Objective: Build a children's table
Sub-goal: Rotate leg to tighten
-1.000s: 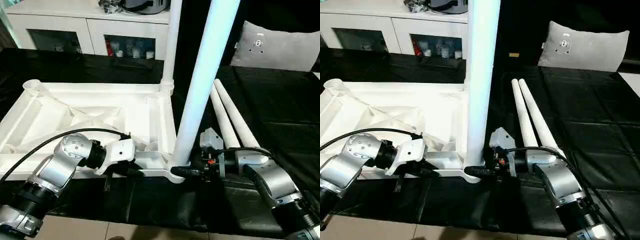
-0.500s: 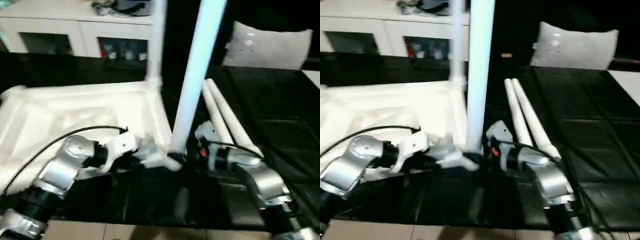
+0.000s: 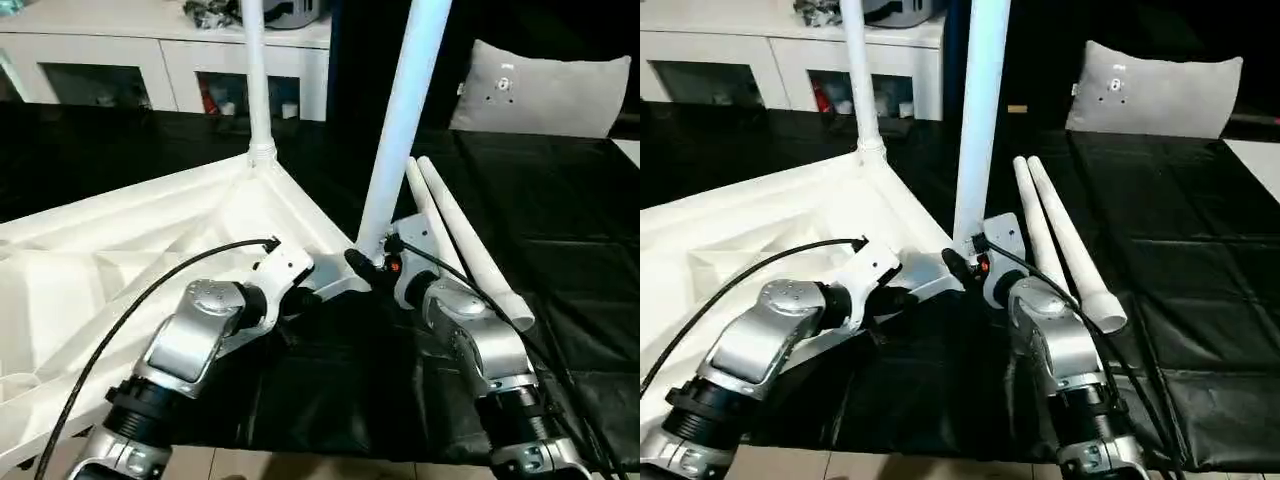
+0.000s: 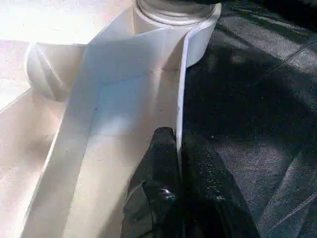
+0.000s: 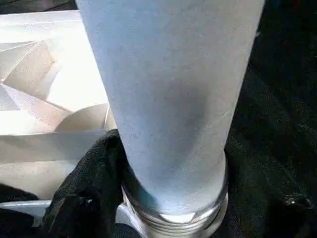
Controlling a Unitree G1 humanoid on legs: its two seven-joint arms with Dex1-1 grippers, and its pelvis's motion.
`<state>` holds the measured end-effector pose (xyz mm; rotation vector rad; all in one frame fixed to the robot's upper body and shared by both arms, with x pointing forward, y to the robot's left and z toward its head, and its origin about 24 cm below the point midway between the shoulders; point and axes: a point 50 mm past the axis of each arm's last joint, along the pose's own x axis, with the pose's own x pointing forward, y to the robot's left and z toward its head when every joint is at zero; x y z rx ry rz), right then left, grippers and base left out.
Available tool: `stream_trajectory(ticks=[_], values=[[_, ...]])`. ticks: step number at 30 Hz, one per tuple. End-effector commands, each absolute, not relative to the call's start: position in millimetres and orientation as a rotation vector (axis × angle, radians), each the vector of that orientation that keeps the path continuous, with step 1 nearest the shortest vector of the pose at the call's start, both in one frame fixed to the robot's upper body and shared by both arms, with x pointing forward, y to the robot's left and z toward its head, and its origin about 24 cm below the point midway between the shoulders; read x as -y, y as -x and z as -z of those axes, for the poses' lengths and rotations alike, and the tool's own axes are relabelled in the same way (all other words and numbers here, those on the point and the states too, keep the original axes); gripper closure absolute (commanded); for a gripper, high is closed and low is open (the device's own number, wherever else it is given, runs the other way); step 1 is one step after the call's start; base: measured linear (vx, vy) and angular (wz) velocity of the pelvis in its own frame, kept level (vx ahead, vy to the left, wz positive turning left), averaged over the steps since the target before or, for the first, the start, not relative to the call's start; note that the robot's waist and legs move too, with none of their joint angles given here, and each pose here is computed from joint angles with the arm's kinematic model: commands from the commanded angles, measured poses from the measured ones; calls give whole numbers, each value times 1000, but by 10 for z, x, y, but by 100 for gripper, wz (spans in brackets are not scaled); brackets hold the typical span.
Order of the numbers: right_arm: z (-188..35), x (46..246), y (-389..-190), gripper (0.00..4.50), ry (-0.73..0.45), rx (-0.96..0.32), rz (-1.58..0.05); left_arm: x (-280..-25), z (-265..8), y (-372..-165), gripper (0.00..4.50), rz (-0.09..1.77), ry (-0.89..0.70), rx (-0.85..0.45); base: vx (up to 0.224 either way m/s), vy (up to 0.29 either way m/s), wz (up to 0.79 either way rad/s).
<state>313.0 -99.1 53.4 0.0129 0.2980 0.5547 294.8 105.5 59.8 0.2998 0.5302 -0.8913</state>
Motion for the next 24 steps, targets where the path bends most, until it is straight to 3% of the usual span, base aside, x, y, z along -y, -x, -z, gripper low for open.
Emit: stream_trajectory(ticks=[1, 7, 12, 19, 24], values=[[-345, 678, -2928, 110, -65, -387, -707, -967, -979, -3107, 450, 808, -346, -337, 0, 0, 0], [-409, 833, -2909, 42, -40, -322, -715, -1112, -931, -3092, 450, 831, -382, -354, 0, 0, 0], [-460, 1049, -2862, 11, -22, -291, -739, -1225, -909, -3075, 450, 896, -410, -362, 0, 0, 0], [-568, 1410, -2767, 11, 92, -236, -882, -1424, -822, -2950, 450, 1112, -487, -431, 0, 0, 0], [-671, 1542, -2776, 11, 174, -218, -968, -1513, -780, -2845, 450, 1309, -560, -459, 0, 0, 0]])
